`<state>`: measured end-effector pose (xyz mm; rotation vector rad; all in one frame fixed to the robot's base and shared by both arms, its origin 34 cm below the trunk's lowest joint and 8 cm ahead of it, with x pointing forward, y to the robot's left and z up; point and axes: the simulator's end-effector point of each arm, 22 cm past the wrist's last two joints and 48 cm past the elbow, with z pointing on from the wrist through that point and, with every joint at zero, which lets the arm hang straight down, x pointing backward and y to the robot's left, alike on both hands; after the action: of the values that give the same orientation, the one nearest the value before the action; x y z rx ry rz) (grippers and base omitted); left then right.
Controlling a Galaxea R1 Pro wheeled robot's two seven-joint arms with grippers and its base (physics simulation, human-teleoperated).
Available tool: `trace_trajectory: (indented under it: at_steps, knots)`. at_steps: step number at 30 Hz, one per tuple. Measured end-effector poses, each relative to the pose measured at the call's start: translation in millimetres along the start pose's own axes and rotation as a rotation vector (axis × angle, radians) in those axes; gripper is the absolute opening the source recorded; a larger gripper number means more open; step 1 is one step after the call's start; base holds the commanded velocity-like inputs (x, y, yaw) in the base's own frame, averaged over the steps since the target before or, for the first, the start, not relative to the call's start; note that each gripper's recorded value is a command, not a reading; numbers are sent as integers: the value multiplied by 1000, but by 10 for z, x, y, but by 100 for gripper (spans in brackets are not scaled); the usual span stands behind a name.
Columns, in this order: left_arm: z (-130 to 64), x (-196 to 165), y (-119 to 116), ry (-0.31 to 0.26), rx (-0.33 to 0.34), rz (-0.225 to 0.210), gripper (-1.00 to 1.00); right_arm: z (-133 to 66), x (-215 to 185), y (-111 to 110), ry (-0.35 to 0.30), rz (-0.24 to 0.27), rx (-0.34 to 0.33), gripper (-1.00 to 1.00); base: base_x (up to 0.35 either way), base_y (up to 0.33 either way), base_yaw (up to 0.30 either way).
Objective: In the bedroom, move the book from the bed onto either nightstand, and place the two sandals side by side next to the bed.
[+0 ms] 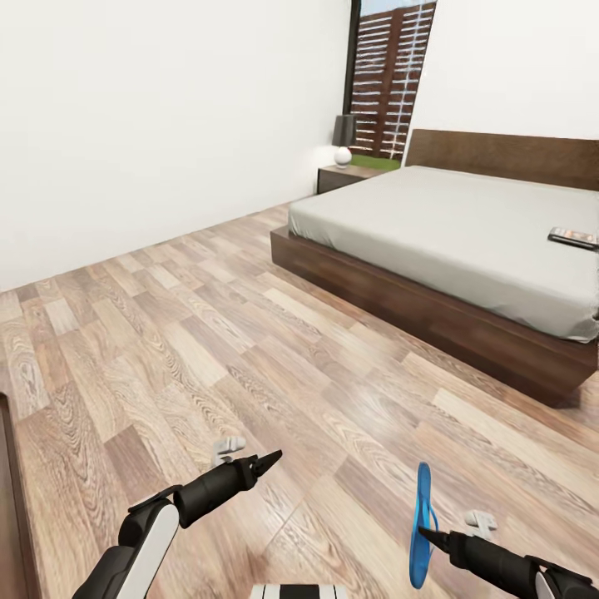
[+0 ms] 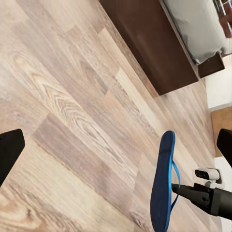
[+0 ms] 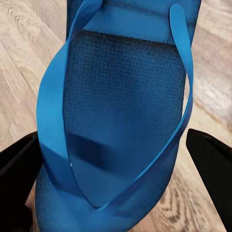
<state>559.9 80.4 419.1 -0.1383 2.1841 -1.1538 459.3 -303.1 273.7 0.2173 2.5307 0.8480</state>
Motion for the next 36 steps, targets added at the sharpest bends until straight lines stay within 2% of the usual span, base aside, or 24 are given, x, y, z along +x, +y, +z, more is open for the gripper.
trace_trajectory:
  at_steps: [14,19,23,26,30,33,36]
  knots:
    - [-81,-154,-205,-31,20,36,100,-105,-191,136,-44,-31,-14,-100,0,0,0]
    - [-70,-12,-107,-5,0,6,100,-106,-218,207,-56,-43,-22,-100,0,0,0]
    - [-82,5,-112,-2,-4,7,100,-141,-254,229,-65,-53,-24,-100,0,0,0]
    - [-92,97,-14,22,-34,16,100,-111,-54,136,-50,-27,-17,-100,0,0,0]
    - [-103,205,128,44,-79,49,100,-70,310,-9,-27,11,-3,-100,0,0,0]
    - [-113,255,211,46,-103,70,100,-78,371,-28,-31,14,-1,-100,0,0,0]
    - [-130,428,387,77,-144,76,100,-71,378,9,-36,9,-6,-100,0,0,0]
